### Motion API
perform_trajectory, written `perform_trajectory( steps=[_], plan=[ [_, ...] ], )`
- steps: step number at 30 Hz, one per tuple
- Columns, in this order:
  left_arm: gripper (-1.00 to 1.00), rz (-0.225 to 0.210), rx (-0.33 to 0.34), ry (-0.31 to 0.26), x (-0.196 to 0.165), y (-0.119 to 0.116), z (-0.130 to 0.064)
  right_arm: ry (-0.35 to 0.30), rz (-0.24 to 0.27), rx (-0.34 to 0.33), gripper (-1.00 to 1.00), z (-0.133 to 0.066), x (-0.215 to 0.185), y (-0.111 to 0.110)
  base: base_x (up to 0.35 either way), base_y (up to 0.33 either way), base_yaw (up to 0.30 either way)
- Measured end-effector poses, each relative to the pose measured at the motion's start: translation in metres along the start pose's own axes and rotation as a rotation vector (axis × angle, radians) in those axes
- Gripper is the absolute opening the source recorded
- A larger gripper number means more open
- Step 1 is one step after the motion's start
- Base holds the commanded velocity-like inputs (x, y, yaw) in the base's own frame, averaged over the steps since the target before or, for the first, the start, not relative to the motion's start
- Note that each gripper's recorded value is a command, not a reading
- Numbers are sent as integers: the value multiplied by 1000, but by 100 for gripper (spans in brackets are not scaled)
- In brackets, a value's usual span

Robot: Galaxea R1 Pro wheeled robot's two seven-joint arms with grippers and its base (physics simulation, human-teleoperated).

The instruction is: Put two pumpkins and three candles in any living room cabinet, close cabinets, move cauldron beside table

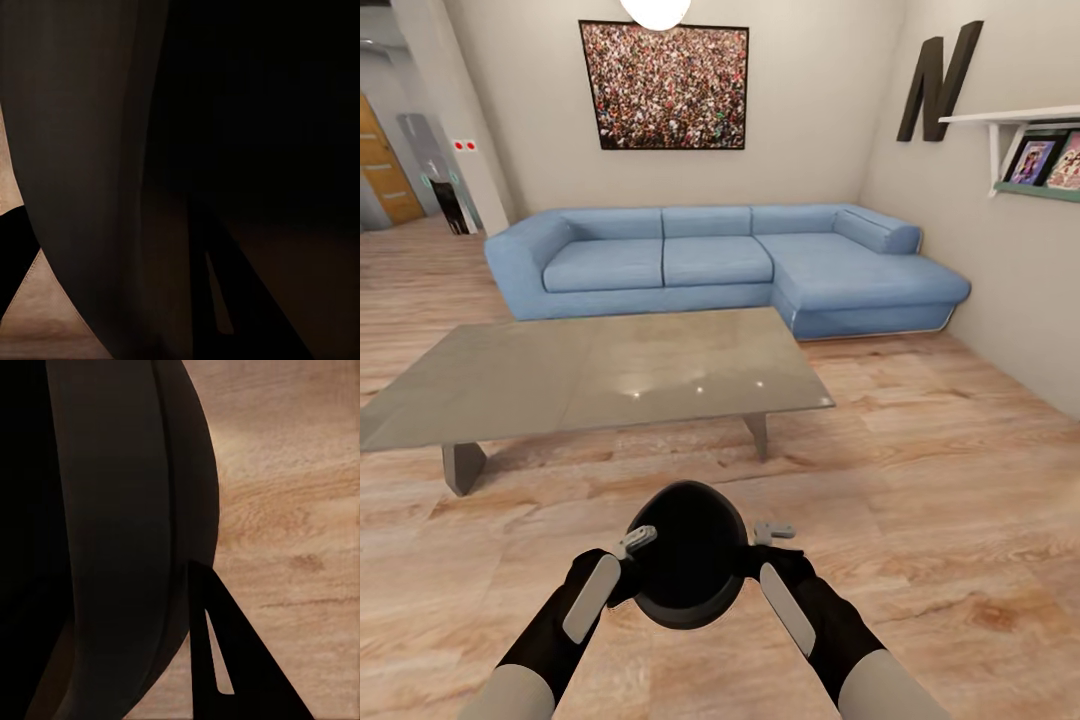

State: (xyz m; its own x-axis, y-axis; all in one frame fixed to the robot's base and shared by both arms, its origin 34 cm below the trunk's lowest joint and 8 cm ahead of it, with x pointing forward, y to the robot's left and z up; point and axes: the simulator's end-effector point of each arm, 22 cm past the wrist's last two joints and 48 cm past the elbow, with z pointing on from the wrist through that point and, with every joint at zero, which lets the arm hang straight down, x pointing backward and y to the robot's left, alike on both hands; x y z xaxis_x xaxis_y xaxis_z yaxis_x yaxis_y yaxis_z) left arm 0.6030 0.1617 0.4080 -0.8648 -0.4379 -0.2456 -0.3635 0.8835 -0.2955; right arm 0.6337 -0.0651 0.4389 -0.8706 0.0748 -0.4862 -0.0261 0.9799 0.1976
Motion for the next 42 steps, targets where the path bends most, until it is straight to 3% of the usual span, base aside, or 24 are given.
perform_trajectory(
  steps=[20, 28, 42],
  plan=[
    [-100, -1, 2, -2, -1, -1, -1, -3, -1, 1, -100, -1, -1, 0, 275, 0, 65],
    [-100, 0, -2, -1, 0, -1, 0, -1, -1, -2, -100, 0, -1, 0, 33, 0, 0],
    [-100, 1, -3, 0, 13, 11, 25, 0, 0, -2, -100, 22, 20, -6, 0, 0, 0]
  ],
)
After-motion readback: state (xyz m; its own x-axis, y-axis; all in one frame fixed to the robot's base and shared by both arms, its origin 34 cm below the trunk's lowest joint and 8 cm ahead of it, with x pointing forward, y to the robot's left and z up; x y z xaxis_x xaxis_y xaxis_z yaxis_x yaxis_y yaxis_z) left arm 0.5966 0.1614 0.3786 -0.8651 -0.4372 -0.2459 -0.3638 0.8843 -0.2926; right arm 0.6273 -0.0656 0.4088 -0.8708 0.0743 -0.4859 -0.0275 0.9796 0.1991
